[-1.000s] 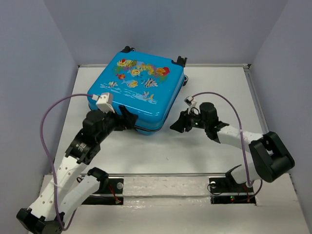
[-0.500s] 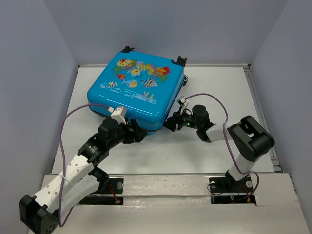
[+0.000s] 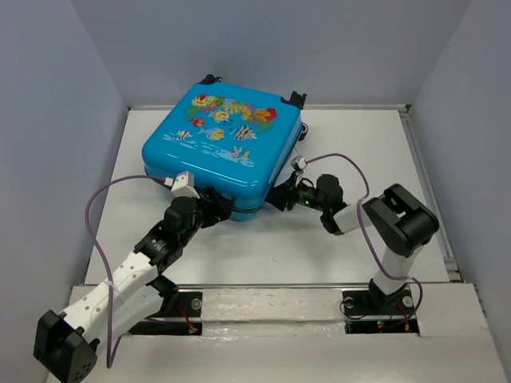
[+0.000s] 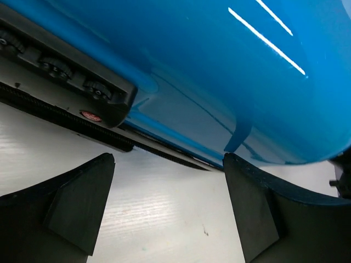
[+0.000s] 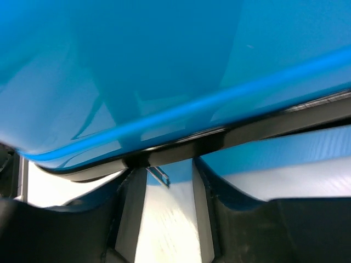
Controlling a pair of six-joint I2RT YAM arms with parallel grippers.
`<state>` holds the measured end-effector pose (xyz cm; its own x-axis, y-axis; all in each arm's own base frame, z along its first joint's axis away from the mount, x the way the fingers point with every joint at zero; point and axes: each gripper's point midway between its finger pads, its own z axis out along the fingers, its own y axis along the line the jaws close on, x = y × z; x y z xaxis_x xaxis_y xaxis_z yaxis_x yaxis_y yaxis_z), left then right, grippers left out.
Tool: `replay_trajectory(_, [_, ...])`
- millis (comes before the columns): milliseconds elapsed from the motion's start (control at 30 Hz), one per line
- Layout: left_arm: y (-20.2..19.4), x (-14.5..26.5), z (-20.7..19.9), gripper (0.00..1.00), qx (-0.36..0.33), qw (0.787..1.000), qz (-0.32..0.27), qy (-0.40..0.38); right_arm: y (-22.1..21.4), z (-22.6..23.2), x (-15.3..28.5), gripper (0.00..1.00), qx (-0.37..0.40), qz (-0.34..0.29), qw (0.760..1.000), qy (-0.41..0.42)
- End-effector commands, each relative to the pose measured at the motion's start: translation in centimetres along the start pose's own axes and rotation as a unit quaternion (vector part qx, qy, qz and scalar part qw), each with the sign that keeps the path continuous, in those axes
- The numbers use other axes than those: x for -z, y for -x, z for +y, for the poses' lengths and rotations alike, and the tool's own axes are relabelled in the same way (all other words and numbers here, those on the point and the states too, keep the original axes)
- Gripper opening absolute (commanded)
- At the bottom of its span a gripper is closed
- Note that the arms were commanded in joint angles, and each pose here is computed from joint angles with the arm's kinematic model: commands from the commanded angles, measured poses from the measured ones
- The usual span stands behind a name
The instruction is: Pack the luggage
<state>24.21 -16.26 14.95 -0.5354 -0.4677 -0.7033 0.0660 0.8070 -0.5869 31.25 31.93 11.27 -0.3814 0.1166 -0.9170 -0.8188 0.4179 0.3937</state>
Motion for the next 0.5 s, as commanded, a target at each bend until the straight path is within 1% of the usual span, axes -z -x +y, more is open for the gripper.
replay_trajectory(0, [4.1,-1.0,0.3,0.93,0.021,0.995,-0.095,0.035,5.6,2.7,-0.9,0.26,0.046,-0.099,0.992,0.058])
replay_trajectory(33, [4.5,-1.0,0.3,0.93,0.022,0.993,-0.105,0.039,5.8,2.9,-0.9,0.26,0.050,-0.103,0.992,0.061])
replay_trajectory(67, [5.4,-0.9,0.5,0.94,0.024,0.991,-0.125,0.047,5.9,3.1,-0.9,0.18,0.046,-0.106,0.991,0.065])
replay_trajectory(100, [5.7,-0.9,0.7,0.94,0.026,0.989,-0.134,0.054,6.0,3.1,-0.9,0.15,0.043,-0.107,0.991,0.066])
replay_trajectory(133, [6.3,-0.8,1.0,0.94,0.026,0.987,-0.148,0.064,6.3,3.4,-0.9,0.07,0.037,-0.110,0.991,0.070])
replay_trajectory(167, [6.5,-0.8,0.8,0.94,0.028,0.986,-0.151,0.062,6.2,3.4,-0.9,0.07,0.034,-0.109,0.991,0.071])
replay_trajectory(300, [9.8,-0.2,1.0,0.96,0.028,0.973,-0.207,0.097,5.9,3.7,-0.3,0.07,0.022,-0.099,0.993,0.066])
replay_trajectory(367, [11.2,0.2,0.6,0.96,0.028,0.967,-0.231,0.101,5.2,3.8,0.4,0.07,0.010,-0.087,0.994,0.059])
replay_trajectory(433, [12.1,0.2,-0.2,0.96,0.028,0.966,-0.236,0.097,4.4,4.1,0.7,0.07,0.002,-0.078,0.996,0.052])
replay_trajectory(467, [12.2,0.1,-0.6,0.96,0.026,0.968,-0.233,0.092,3.5,3.4,1.1,0.07,-0.008,-0.066,0.997,0.031])
